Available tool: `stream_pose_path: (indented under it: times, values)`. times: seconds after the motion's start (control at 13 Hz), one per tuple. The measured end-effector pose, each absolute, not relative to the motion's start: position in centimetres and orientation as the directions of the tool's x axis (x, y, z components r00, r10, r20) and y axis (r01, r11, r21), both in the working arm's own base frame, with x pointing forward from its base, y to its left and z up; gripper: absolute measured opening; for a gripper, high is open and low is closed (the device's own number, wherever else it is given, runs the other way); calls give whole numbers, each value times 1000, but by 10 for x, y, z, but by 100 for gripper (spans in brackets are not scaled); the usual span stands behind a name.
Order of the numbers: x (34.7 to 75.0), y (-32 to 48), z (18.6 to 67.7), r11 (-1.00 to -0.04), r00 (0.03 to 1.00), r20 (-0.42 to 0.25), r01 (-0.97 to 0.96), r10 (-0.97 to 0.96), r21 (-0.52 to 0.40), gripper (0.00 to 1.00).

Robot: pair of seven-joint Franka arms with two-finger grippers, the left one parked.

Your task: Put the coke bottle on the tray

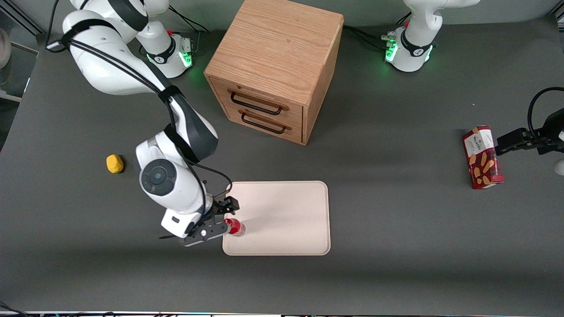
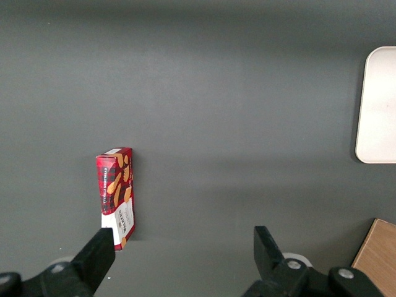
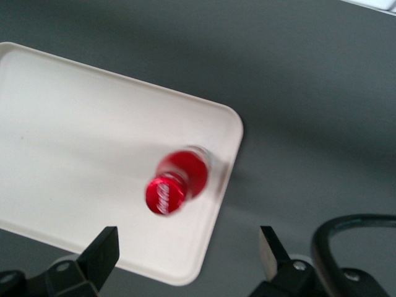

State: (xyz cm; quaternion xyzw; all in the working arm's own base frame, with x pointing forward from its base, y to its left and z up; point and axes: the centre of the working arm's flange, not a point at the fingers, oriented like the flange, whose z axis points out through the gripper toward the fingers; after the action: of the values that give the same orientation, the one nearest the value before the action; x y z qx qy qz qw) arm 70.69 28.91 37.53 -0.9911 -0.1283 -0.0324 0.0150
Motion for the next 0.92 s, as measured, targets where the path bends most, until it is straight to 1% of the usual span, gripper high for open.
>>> stream_pose_path:
  times: [0.15, 0.38, 0.62, 0.77, 0.92]
  values:
    - [702, 257, 422, -978, 977, 56, 206, 204, -26, 100]
    - [678, 192, 476, -995, 997, 37, 71, 69, -64, 100]
    - [642, 104, 497, -994, 996, -3, -89, -89, -69, 100]
    - [615, 51, 506, -986, 988, -22, -155, -154, -66, 100]
    - [585, 24, 522, -980, 981, -58, -190, -187, -53, 100]
